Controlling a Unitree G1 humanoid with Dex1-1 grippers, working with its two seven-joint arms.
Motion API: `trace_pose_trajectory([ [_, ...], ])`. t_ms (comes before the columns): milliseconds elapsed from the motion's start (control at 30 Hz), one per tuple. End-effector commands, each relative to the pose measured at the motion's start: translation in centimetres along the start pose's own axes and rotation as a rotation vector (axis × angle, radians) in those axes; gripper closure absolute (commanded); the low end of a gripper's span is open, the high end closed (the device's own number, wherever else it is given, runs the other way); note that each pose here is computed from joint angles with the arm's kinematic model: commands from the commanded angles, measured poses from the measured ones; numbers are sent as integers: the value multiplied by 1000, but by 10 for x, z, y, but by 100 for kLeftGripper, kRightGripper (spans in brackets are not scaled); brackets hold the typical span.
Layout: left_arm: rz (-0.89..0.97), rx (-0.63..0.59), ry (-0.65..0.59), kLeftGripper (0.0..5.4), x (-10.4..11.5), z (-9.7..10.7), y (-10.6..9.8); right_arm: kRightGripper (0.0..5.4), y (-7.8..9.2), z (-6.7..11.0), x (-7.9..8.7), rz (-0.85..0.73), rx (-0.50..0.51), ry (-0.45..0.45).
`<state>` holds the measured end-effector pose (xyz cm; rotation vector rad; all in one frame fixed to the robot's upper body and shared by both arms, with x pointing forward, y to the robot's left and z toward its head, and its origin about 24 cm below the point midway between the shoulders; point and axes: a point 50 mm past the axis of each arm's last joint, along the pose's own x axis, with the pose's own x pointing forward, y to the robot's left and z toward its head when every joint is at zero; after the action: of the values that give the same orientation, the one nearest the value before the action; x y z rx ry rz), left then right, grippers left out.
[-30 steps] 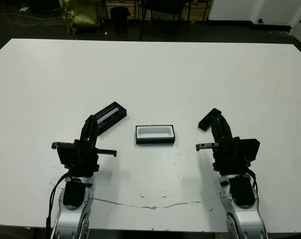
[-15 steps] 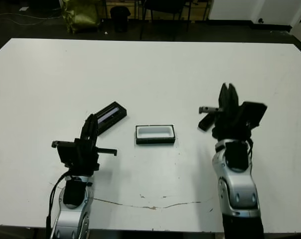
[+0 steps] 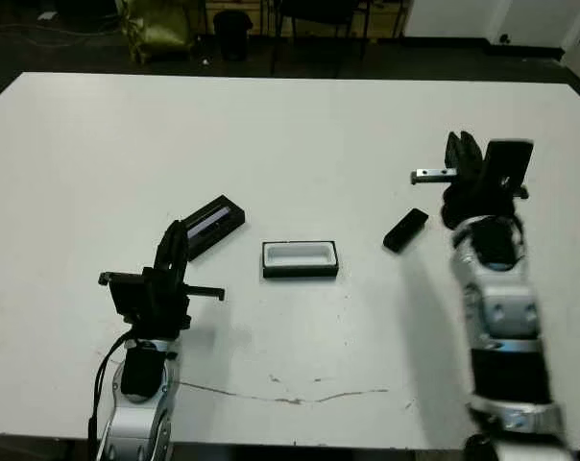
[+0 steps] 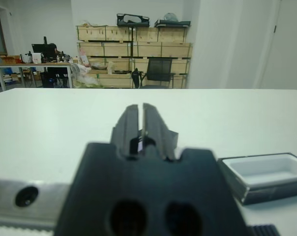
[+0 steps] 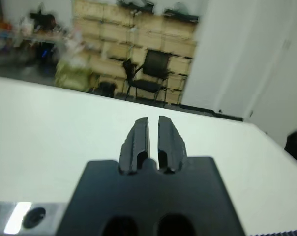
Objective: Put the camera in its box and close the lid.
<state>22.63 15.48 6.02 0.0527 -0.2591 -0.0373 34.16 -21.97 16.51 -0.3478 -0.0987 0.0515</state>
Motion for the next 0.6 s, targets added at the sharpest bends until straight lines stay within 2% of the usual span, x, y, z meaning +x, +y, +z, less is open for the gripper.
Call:
trace_pose_trajectory([
  [33,0,-4,31,539,-3,-5,1,540,-25,8,13,92,-175,37],
  [100,0,2,32,539,-3,-5,1,540,-34,14,20,143,-318,37],
  [200,4,3,37,539,-4,-5,0,540,-41,16,29,215,-445,33],
  [300,2,9,31,539,-3,-6,1,540,-41,7,37,295,-561,106],
  [467,7,7,29,539,-3,-7,3,540,-38,-6,44,432,-633,208],
  [600,7,8,33,539,-3,-6,3,540,-33,-8,48,497,-667,239],
])
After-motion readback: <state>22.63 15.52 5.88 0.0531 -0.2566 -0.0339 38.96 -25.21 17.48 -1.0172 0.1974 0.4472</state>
